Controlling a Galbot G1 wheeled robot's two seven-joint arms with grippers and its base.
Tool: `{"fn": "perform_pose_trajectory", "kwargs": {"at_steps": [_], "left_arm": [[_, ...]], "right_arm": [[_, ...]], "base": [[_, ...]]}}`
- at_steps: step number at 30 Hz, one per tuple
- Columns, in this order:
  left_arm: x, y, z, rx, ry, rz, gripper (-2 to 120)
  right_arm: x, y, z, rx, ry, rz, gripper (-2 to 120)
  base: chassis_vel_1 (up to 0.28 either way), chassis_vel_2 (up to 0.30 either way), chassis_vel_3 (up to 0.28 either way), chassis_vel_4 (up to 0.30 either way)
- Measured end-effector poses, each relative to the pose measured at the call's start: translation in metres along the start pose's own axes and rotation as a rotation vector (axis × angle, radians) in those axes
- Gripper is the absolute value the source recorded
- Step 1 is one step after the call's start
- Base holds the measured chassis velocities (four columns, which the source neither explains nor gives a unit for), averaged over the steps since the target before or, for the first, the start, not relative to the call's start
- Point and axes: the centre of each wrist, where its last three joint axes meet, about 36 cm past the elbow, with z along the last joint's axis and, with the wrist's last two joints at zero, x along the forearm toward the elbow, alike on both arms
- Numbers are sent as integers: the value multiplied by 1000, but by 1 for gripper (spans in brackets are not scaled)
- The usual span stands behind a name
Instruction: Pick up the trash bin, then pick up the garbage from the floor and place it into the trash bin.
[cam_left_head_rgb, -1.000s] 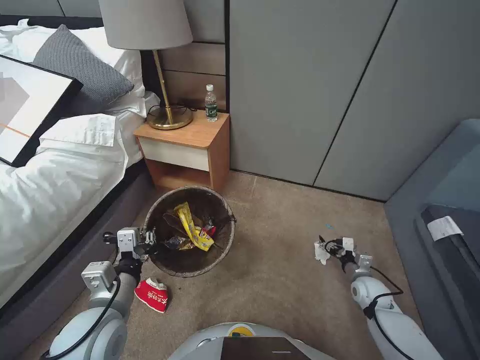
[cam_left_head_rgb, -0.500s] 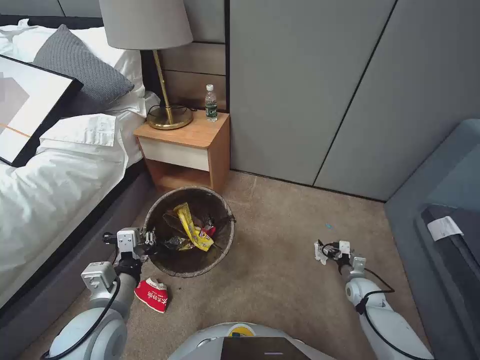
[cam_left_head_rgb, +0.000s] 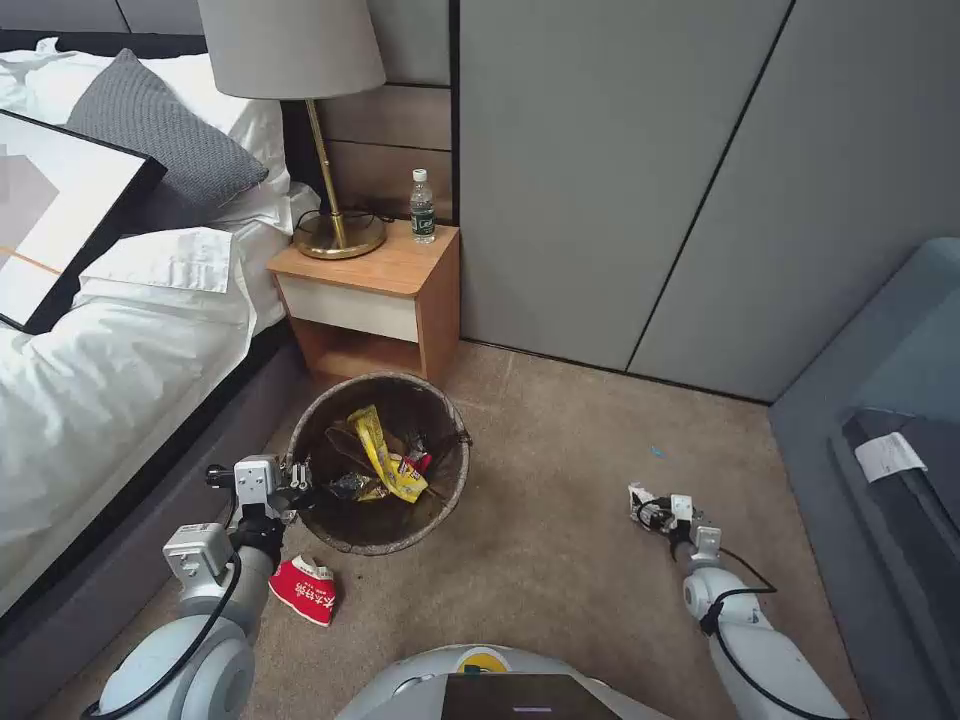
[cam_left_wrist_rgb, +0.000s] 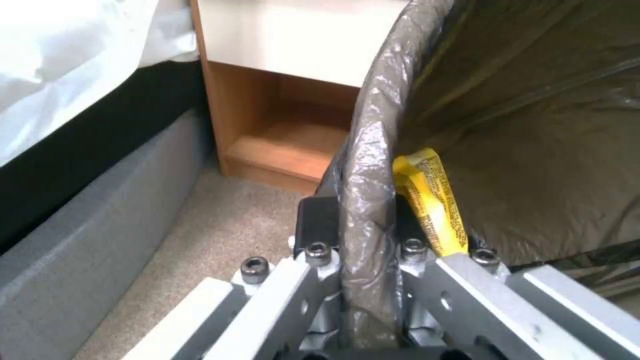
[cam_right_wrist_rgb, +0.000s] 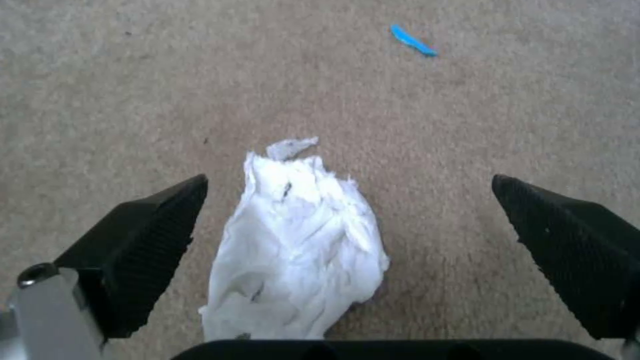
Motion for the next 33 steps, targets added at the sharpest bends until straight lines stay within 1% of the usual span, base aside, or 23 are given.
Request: {"fn": "perform_pose_trajectory", "kwargs": {"at_steps": [15, 21, 22, 23, 25, 27, 28, 29, 33], "left_arm": [[1, 0, 1, 0, 2, 0, 2], [1, -1, 1, -1, 2, 1, 2], [1, -1, 1, -1, 2, 1, 2], [1, -1, 0, 0, 2, 1, 2], [1, -1, 0, 0, 2, 1, 2], [1, -1, 0, 0, 1, 2, 2], [1, -1, 0, 0, 2, 2, 2], [1, -1, 0, 0, 2, 2, 2], [2, -1, 0, 0, 1, 2, 2]], "right_arm": [[-5, 3, 22, 11, 35, 15, 100], [-8, 6, 27, 9, 39, 10, 96], [-8, 6, 27, 9, 40, 8, 93], [-9, 8, 28, 8, 40, 6, 86], [-10, 8, 28, 7, 40, 5, 86], [-11, 11, 29, 9, 39, -1, 74], [-11, 12, 29, 10, 38, -4, 71], [-11, 12, 29, 10, 38, -4, 71], [-12, 16, 30, 12, 37, -12, 54]], "base": [[0, 0, 0, 0], [0, 0, 0, 0], [0, 0, 0, 0], [0, 0, 0, 0], [0, 0, 0, 0], [0, 0, 0, 0], [0, 0, 0, 0], [0, 0, 0, 0], [0, 0, 0, 0]]}}
